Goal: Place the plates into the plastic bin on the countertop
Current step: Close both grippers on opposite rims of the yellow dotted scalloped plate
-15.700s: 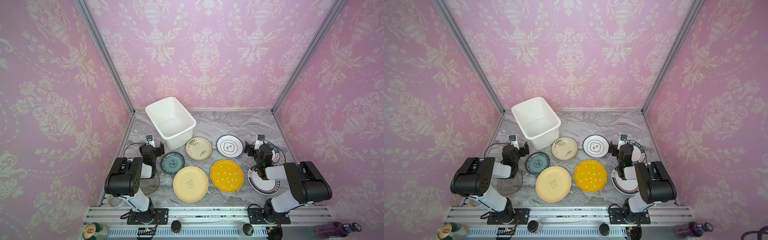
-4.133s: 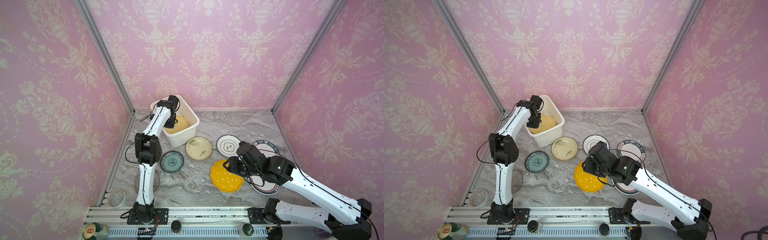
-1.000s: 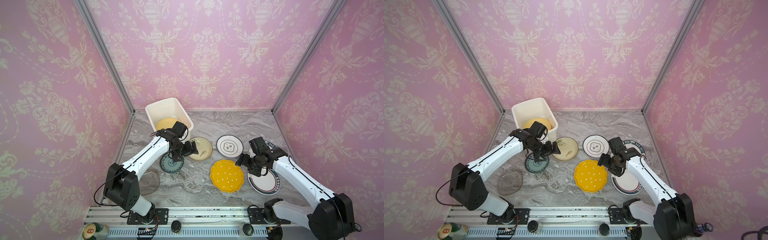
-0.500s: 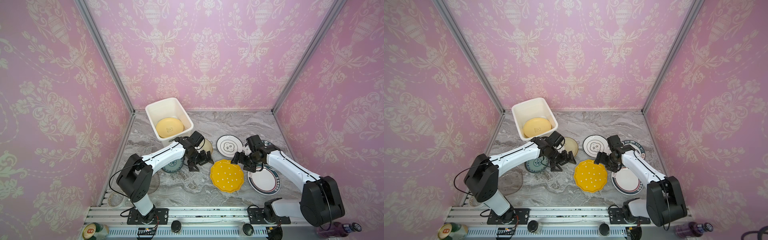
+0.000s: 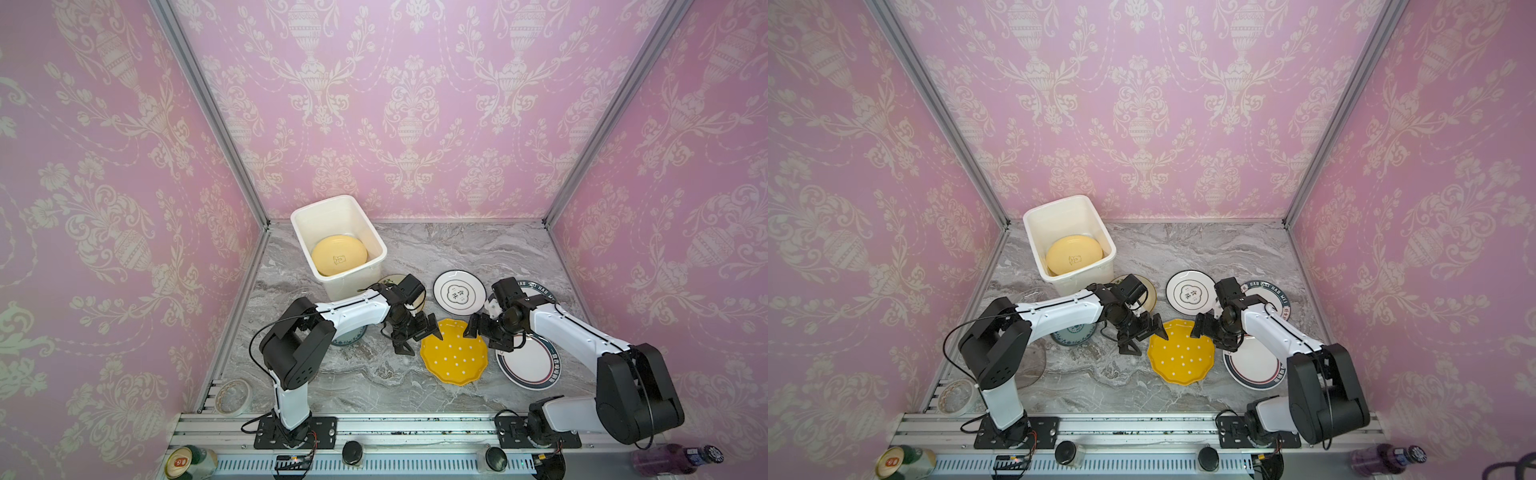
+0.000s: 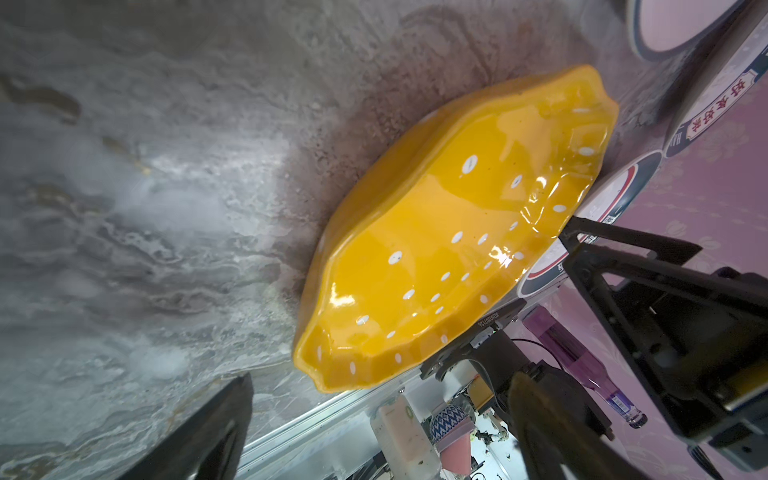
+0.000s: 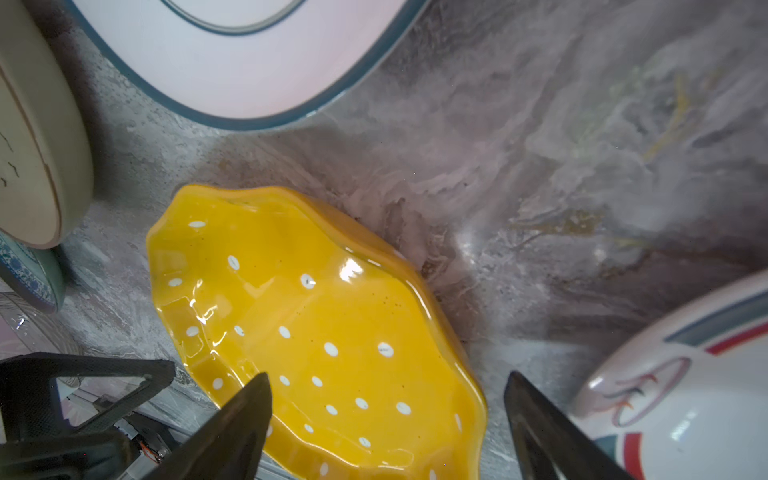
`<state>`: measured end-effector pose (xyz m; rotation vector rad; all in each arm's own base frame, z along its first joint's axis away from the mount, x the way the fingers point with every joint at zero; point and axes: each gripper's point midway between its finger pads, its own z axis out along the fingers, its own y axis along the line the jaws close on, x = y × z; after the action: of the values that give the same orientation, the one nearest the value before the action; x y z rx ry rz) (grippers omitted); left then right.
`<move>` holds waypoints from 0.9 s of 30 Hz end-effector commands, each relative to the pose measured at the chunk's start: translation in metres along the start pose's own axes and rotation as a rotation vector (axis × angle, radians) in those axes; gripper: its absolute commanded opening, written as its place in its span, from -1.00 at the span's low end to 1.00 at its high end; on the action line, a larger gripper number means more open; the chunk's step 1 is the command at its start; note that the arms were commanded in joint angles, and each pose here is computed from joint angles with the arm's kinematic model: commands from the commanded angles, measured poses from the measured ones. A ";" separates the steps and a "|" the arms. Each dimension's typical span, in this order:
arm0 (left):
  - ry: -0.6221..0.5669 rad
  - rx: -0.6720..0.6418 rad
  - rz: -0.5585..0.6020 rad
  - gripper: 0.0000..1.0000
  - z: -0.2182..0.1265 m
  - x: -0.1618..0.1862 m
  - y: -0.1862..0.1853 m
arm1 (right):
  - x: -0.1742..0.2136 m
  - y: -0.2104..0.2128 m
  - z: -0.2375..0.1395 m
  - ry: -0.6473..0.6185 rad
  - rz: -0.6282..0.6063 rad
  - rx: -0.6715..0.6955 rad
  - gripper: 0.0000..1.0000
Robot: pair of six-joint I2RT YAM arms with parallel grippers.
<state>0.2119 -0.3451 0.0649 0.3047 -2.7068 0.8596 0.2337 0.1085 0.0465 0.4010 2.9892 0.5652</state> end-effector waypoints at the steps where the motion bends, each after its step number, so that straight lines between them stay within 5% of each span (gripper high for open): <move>1: 0.031 0.001 -0.034 0.92 0.010 0.004 0.001 | 0.005 -0.004 0.004 0.021 -0.020 -0.004 0.77; 17: 0.028 0.013 -0.037 0.61 0.021 -0.003 -0.003 | 0.021 0.020 0.022 0.108 -0.022 -0.193 0.68; 27: 0.049 0.012 -0.049 0.50 0.028 -0.003 0.000 | 0.017 0.051 -0.008 0.023 -0.079 -0.363 0.50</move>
<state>0.2137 -0.3506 0.0446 0.3542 -2.6910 0.8240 0.2233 0.1278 0.0386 0.3427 2.9435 0.8157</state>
